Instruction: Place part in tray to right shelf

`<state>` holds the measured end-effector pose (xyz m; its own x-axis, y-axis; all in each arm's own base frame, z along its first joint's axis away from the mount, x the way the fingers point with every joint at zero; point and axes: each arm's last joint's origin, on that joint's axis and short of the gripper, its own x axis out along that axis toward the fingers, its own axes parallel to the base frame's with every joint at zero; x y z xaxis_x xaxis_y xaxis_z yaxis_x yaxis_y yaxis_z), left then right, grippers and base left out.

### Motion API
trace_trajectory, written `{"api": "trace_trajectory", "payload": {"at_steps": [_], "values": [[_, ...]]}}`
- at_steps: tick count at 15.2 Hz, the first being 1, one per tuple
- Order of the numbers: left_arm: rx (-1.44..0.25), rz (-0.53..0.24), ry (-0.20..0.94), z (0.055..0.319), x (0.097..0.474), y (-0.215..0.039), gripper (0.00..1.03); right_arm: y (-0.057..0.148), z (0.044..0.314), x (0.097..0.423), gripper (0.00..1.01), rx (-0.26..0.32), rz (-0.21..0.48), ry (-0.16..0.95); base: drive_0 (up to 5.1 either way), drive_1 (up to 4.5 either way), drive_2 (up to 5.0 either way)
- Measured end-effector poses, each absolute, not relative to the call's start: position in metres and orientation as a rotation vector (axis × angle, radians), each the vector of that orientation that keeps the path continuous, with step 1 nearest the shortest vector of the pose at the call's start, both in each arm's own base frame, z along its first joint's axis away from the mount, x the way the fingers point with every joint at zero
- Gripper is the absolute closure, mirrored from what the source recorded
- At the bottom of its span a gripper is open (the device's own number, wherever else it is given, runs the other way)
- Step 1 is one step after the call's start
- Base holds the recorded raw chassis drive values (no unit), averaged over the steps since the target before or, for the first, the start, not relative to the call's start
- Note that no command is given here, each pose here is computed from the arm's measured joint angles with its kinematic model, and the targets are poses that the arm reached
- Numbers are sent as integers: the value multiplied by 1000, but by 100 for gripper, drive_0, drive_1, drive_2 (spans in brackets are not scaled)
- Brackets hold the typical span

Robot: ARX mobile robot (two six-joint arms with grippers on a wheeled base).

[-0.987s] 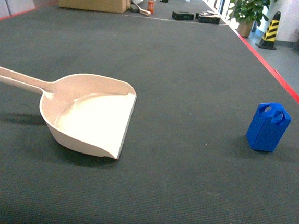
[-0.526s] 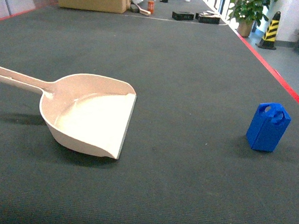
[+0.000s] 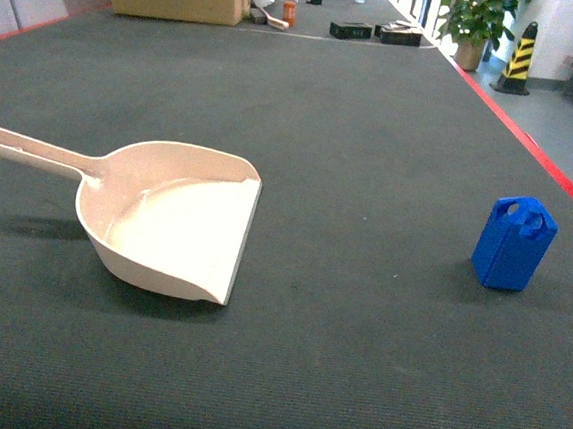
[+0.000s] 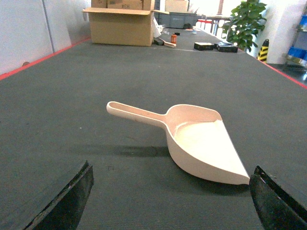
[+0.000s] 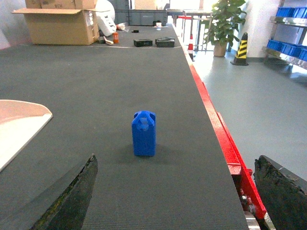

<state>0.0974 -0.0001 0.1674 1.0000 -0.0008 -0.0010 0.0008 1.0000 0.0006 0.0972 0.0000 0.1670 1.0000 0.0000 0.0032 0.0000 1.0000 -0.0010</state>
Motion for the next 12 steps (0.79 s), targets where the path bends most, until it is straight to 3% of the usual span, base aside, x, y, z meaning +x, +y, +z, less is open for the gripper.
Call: {"api": "trace_trajectory", "payload": {"at_steps": [12], "values": [[1,-1,1,167,97,0,5,0,167,97,3,-1,0,-3,0,0,0]]}}
